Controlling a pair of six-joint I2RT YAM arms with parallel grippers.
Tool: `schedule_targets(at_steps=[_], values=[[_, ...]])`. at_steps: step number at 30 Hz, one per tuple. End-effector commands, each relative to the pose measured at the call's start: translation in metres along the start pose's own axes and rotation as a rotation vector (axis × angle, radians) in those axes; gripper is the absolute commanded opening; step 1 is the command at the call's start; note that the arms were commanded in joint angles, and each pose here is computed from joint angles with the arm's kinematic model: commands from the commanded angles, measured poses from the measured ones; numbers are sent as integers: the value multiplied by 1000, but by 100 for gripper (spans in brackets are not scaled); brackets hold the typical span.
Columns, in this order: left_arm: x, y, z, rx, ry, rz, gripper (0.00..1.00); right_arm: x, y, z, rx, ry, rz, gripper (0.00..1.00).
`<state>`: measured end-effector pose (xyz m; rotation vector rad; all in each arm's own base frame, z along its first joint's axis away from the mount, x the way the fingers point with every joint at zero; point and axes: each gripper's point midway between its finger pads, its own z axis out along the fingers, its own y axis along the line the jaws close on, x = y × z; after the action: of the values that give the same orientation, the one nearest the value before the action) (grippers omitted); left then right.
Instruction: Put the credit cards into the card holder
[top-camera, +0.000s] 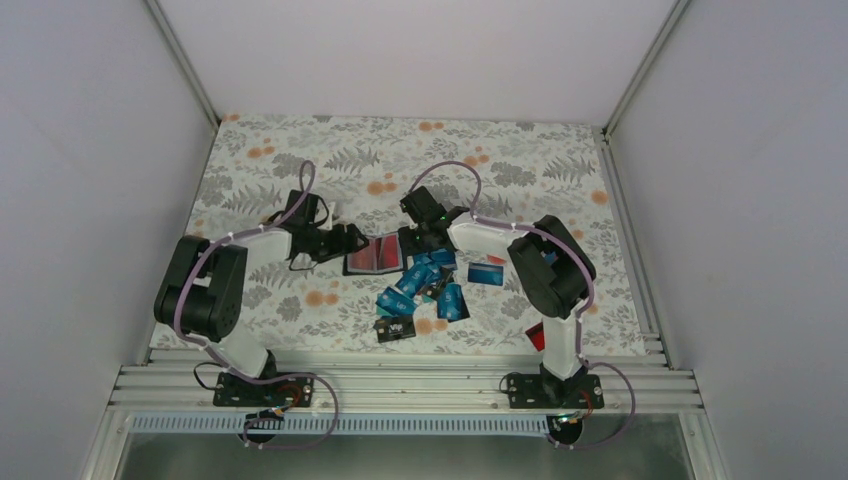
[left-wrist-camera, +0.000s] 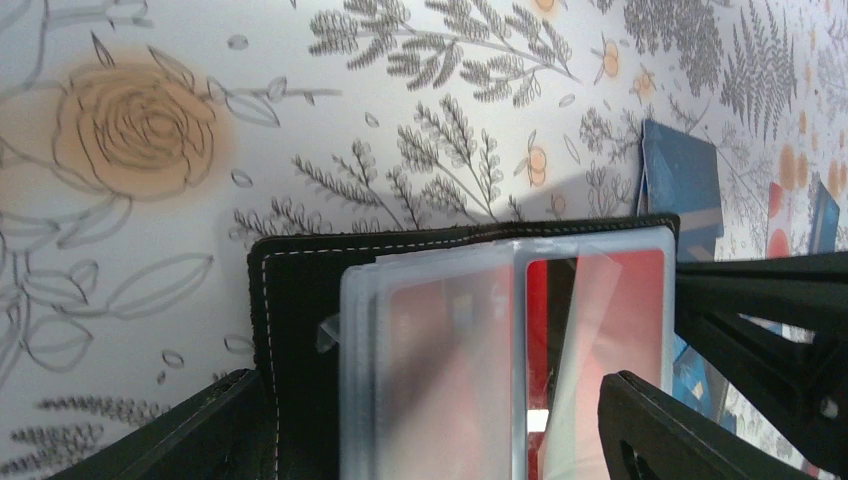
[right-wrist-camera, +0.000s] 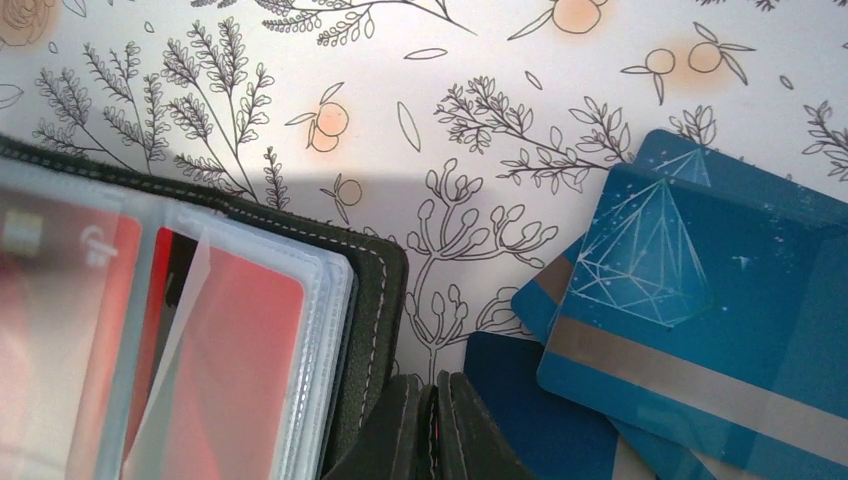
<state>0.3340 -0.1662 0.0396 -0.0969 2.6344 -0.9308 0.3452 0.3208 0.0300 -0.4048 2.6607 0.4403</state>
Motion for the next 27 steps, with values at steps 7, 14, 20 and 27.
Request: schedule_targets(at_steps=[7, 14, 20, 27], values=[[-1, -41, -28, 98, 16, 11, 82, 4, 5, 14, -29, 16, -6, 4], [0, -48, -21, 130, 31, -7, 82, 3, 5, 13, -36, 11, 2, 4], [-5, -64, -20, 141, 27, 6, 81, 2, -4, 13, -17, 13, 34, 4], [-8, -69, -11, 105, 45, 10, 81, 2, -6, 10, -31, 11, 54, 4]])
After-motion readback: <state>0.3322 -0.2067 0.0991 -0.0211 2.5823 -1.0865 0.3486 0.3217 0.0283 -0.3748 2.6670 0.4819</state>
